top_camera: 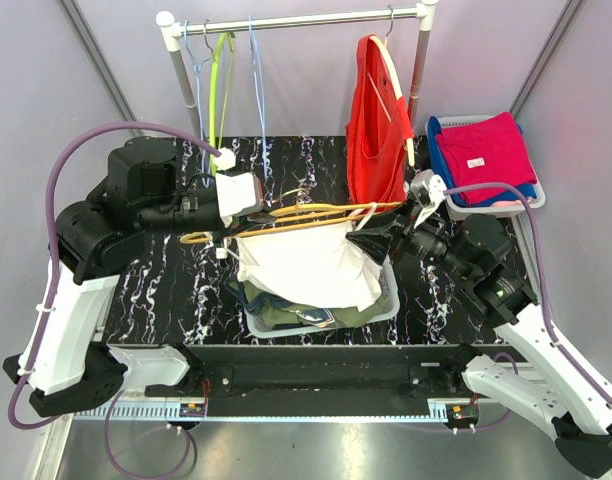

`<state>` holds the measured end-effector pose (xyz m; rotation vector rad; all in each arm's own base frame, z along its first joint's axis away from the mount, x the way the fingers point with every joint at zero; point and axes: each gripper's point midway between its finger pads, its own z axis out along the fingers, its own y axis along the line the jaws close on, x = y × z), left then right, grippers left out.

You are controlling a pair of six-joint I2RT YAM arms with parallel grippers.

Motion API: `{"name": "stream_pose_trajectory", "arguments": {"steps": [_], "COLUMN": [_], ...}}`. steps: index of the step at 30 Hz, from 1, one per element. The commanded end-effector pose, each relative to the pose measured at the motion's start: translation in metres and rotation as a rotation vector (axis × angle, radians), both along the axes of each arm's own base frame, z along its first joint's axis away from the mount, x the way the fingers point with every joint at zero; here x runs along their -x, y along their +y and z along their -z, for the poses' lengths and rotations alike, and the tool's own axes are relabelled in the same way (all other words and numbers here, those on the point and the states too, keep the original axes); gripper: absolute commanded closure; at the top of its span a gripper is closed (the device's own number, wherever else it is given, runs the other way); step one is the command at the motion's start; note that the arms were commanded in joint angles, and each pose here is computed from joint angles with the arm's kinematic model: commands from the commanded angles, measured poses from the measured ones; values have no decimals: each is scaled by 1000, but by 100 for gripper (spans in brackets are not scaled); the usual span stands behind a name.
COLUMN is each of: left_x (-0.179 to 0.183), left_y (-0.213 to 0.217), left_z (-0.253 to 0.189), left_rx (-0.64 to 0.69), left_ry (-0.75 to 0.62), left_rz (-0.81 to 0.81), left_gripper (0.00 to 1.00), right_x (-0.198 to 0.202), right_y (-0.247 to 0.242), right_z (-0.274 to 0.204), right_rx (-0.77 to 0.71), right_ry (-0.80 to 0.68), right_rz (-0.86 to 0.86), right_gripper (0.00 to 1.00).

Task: Remove the tank top from the hanger

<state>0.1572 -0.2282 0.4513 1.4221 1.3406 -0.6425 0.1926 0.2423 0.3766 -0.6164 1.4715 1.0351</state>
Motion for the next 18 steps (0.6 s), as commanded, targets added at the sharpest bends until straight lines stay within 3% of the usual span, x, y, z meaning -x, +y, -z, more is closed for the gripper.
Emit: {"name": "stream_pose_trajectory", "arguments": {"steps": [1,10,18], "left_x": [-4,-3,-2], "left_y": [-3,1,3], "left_z": [-17,-13,-15], "left_rx": [51,43,44], "left_ry": [-54,-61,-70], "left_rz": [-9,-19,-21], "left_gripper": [99,98,98], "right_x": [-6,-1,21], "right_y": [4,-5,-35], "right_z": [-31,-40,-26], "right_rx": [-119,-109,-34], "right_ry": [-59,-58,-17], "right_rz": [7,31,98], "right_gripper": [55,100,100]}}
